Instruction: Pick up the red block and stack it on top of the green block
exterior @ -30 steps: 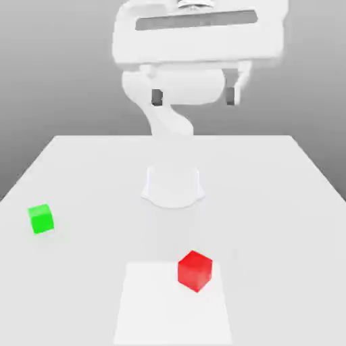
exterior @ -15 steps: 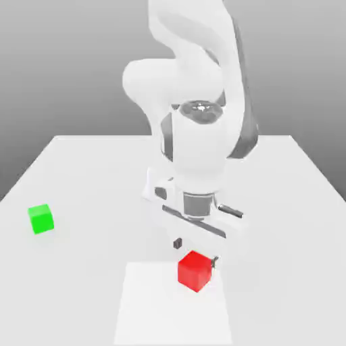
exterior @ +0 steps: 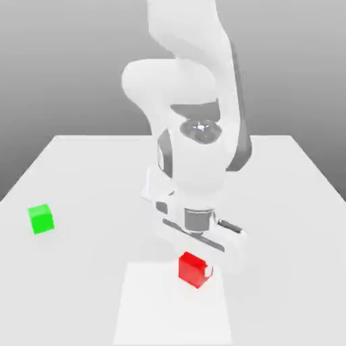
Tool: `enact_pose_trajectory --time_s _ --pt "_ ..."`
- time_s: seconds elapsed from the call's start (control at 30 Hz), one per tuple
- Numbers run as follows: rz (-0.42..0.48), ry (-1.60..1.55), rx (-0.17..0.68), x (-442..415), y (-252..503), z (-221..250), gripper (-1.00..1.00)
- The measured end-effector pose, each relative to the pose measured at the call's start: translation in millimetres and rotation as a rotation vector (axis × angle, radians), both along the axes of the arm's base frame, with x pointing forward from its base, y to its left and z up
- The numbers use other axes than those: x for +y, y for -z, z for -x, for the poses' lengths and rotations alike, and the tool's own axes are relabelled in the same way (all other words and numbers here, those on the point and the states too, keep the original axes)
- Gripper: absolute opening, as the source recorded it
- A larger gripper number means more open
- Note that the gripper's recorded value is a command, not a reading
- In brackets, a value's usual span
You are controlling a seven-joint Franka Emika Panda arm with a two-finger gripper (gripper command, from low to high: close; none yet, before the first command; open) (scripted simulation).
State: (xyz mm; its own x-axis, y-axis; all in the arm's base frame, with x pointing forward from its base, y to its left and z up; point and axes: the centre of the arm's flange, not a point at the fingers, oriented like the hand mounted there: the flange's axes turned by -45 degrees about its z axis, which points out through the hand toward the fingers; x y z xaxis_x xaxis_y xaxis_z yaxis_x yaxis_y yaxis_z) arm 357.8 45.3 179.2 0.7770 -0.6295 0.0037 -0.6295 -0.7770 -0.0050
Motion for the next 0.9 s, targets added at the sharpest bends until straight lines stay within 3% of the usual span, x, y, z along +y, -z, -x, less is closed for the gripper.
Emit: enact_pose_trajectory --time_s 0.13,0.4,0.57,0.77,0.9 --pt "0.003 0.000 0.004 -2 -26 3 -1.00" --pt "0.012 0.350 0.004 -176 -46 20 -1.00" --pt "0.012 0.584 0.006 -280 -56 77 -1.00" --pt "0.001 0.870 0.005 -373 -66 187 -1.00" --pt "-0.043 0.908 -0.006 -381 -54 202 -1.00"
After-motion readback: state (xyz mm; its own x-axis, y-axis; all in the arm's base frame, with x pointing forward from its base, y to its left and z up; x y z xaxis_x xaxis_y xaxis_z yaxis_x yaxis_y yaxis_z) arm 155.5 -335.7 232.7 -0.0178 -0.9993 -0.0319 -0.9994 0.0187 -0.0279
